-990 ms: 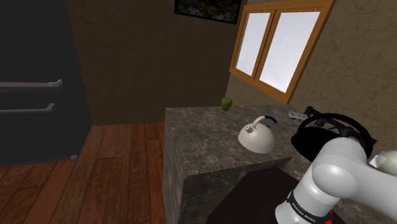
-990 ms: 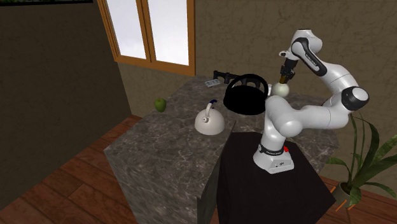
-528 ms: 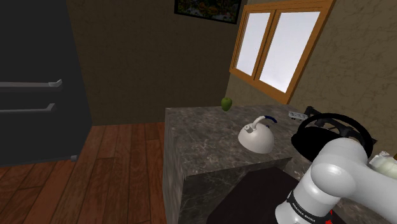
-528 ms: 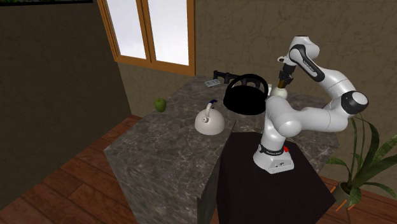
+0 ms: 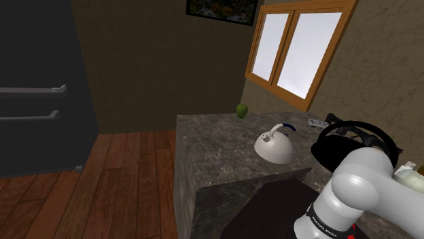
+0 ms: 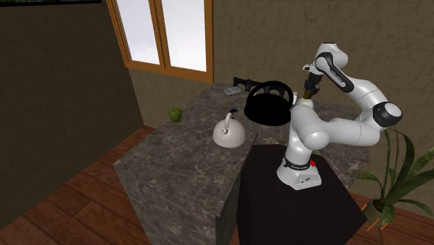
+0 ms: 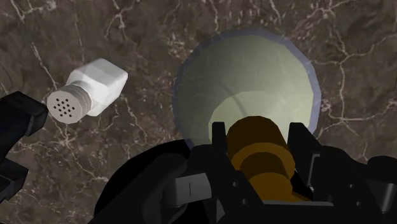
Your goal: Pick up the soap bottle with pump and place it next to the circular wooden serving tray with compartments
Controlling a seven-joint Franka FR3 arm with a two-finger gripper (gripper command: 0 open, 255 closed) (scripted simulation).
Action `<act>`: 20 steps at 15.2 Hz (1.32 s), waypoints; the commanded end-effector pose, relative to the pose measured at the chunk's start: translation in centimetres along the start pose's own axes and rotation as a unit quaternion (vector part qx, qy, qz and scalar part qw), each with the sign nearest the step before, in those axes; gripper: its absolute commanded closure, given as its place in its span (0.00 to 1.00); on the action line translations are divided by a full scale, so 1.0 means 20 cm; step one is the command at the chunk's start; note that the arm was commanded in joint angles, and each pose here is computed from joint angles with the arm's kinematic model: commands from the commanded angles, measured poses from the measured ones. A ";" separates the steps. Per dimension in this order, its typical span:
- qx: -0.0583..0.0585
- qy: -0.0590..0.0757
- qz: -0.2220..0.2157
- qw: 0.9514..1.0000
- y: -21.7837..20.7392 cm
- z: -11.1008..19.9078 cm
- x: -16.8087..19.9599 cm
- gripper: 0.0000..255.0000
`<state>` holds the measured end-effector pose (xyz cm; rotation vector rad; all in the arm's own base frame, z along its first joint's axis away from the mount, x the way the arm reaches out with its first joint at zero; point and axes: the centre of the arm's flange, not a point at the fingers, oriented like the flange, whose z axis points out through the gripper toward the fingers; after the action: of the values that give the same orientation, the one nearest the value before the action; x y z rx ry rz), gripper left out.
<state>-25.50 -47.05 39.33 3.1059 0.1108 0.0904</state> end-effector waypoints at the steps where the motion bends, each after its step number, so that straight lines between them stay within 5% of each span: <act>1: 0.000 0.000 0.000 1.000 0.00 0.00 0.00 1.00; 2: 0.000 0.000 0.000 1.000 0.00 0.00 0.00 1.00; 3: 0.000 0.000 0.000 1.000 0.00 0.00 0.00 0.00; 8: 0.000 0.000 0.000 1.000 0.00 0.00 0.00 0.00; 12: 0.000 0.000 0.000 1.000 0.00 -0.25 0.00 0.00; 20: 0.000 0.000 0.000 1.000 0.00 -0.25 0.00 0.00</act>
<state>-25.80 -46.89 44.32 3.1054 0.1107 0.0902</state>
